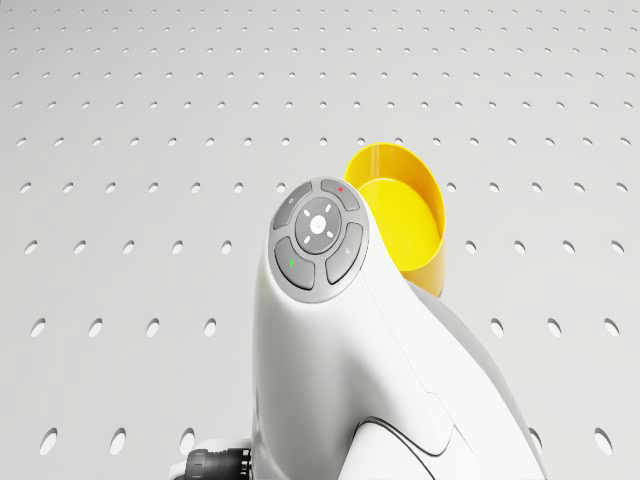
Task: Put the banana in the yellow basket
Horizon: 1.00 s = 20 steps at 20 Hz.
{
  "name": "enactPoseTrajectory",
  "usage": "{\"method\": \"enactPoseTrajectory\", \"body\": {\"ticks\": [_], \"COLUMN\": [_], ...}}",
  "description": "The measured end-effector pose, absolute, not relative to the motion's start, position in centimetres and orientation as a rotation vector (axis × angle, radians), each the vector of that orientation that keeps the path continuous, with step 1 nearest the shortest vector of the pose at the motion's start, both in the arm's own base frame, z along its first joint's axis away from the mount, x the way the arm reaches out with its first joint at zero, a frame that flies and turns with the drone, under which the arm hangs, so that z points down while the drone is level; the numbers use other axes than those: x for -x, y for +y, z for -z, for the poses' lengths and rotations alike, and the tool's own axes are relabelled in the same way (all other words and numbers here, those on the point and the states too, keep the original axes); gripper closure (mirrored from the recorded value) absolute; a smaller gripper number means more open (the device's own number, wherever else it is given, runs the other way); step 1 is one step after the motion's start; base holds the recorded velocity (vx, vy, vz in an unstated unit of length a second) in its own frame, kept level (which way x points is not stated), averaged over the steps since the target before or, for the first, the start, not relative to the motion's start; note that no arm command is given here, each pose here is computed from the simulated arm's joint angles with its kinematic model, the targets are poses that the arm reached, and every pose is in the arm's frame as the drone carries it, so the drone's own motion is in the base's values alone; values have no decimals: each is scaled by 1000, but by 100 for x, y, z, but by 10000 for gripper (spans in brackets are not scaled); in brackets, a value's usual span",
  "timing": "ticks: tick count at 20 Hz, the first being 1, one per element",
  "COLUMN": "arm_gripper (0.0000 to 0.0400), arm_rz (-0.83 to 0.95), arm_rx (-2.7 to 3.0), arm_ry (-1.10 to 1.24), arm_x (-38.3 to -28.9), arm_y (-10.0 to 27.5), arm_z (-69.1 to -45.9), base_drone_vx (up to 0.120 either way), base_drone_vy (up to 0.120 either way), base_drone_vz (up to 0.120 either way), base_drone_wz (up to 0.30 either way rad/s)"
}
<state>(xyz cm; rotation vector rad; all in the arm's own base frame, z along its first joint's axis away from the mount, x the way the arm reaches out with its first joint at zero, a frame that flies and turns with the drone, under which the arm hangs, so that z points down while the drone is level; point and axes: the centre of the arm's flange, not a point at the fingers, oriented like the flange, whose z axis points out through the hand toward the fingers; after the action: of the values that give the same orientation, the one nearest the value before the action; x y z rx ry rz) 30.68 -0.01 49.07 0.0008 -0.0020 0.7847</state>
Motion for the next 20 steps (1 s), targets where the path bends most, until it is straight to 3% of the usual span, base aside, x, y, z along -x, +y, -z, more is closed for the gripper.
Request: {"method": "enactPoseTrajectory", "body": {"ticks": [2,9,20], "arm_gripper": [0,0,0], "arm_rz": [-785,-785,-785], "arm_rx": [-1,-1,-1], "arm_ry": [-2,-2,-2], "arm_x": [-3068,-3068,-3068], "arm_y": [-1,-1,-1], "arm_z": [-4907,-4907,-5080], "base_drone_vx": [0,97,0], "base_drone_vy": [0,-23,-4], "base_drone_vz": [-120,-120,-4], "base_drone_wz": [0,0,0]}}
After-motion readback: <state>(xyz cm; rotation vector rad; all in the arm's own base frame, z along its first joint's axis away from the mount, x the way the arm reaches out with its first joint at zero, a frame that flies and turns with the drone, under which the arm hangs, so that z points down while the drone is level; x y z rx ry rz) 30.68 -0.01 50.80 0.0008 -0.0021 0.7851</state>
